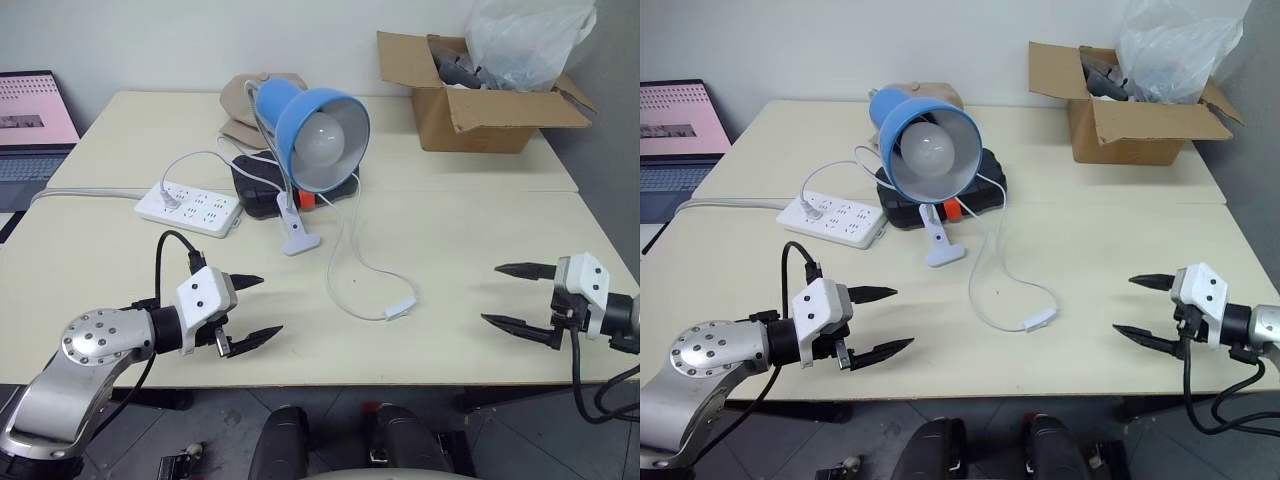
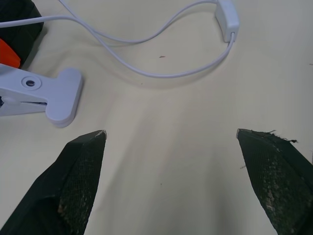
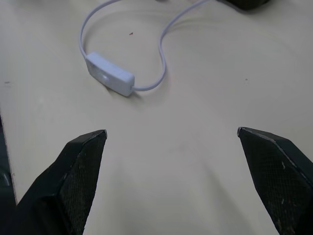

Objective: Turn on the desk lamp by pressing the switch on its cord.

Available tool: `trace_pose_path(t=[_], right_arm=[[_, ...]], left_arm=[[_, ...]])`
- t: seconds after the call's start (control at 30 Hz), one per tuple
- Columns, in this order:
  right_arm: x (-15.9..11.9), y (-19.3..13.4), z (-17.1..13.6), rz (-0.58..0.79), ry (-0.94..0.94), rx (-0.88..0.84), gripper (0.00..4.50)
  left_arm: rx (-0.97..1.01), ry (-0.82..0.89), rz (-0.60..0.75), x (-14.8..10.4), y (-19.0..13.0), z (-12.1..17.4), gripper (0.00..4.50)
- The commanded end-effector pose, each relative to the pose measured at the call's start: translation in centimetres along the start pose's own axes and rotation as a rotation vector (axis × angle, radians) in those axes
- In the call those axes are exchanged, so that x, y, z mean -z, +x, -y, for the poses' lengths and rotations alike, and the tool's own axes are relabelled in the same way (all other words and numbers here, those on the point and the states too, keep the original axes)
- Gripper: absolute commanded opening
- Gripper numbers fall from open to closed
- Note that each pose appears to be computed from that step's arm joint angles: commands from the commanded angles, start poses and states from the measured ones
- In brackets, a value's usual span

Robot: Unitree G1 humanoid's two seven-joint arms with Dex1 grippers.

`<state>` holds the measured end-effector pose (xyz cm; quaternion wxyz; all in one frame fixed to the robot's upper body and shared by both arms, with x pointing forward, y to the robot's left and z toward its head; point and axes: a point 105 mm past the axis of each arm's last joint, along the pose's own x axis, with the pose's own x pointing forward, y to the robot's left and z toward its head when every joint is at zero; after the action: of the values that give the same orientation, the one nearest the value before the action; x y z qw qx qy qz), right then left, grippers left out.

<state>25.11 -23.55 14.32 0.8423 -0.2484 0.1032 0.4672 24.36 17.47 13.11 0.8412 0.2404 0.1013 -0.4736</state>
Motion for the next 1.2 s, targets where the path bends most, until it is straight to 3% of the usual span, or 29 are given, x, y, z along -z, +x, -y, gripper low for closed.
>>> trace_pose_path(t=[0.03,0.43,0.6,0.9,1.2], right_arm=[[-0.6,-0.1,0.2,0.014,-0.033,0.003,4.50],[-1.0,0.1,0.5,0.026,-0.026,0.010,4.50],[-1.8,0.0,0.6,0.036,-0.023,0.028,4.50],[-3.2,-0.1,-0.6,0.029,0.016,0.038,4.50],[-4.3,-1.3,-2.8,-0.004,0.070,0.038,4.50]], left_arm=[[-0.005,0.018,0.039,-0.9,0.0,-0.2,4.45],[-0.002,0.024,0.073,-1.5,-1.1,-1.0,4.45],[-0.011,0.039,0.157,-3.6,-1.0,-2.4,4.45],[0.076,0.053,0.194,-4.7,3.4,-0.7,4.45],[0.166,0.036,0.212,-4.3,8.6,3.8,4.45]])
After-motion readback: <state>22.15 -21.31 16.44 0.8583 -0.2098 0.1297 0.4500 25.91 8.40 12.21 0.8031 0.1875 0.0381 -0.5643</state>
